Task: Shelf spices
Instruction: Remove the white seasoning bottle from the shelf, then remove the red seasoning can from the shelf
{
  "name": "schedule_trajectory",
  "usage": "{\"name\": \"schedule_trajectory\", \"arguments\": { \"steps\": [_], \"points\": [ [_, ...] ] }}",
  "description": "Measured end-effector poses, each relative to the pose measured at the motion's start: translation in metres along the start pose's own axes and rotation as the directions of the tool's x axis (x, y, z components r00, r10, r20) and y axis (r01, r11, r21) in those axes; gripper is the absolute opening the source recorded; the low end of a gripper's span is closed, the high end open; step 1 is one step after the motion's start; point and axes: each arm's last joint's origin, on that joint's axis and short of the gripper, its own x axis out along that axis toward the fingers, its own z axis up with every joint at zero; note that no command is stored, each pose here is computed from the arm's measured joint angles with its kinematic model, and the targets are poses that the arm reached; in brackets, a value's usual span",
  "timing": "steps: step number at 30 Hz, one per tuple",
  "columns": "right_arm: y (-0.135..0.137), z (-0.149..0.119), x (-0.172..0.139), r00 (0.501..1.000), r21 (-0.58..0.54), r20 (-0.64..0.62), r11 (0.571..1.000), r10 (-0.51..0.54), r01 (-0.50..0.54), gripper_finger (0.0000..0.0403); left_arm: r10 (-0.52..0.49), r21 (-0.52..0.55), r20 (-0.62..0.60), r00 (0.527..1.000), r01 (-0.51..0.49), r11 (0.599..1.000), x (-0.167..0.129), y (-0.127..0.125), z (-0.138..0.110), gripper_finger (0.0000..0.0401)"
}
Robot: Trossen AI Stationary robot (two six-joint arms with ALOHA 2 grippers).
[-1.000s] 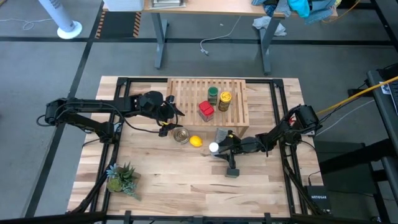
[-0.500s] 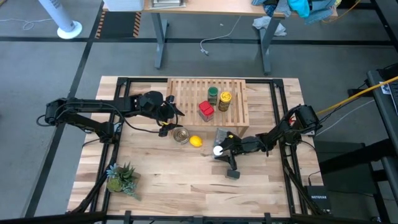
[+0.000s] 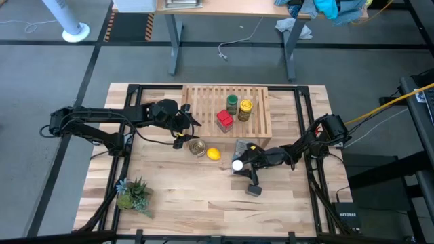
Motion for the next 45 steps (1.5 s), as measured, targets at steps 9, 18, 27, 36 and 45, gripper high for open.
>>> {"name": "schedule_trajectory", "arguments": {
  "steps": [9,18,27,36,45],
  "points": [
    [0.002,0.008,-0.001,0.996,-0.027,0.082,0.999,0.027,-0.025,0.0260,0.000,0.000,0.000,1.000,0.000,1.000,0.000,0.000,0.000,0.0237],
    [0.005,0.017,-0.002,0.983,-0.071,0.174,0.996,0.066,-0.055,0.0260,0.000,0.000,0.000,1.000,0.000,1.000,0.000,0.000,0.000,0.0237],
    [0.010,0.030,-0.004,0.953,-0.077,0.279,0.992,0.116,-0.098,0.0260,0.000,0.000,0.000,1.000,0.000,1.000,0.000,0.000,0.000,0.0237],
    [0.016,0.053,-0.014,0.916,-0.137,0.366,0.983,0.165,-0.122,0.0260,0.000,0.000,0.000,1.000,0.000,1.000,0.000,0.000,0.000,0.0237],
    [0.031,0.096,-0.043,0.796,-0.269,0.485,0.927,0.363,-0.259,0.0260,0.004,-0.001,0.014,1.000,-0.004,1.000,0.000,0.000,0.001,0.0237]
  ]
}}
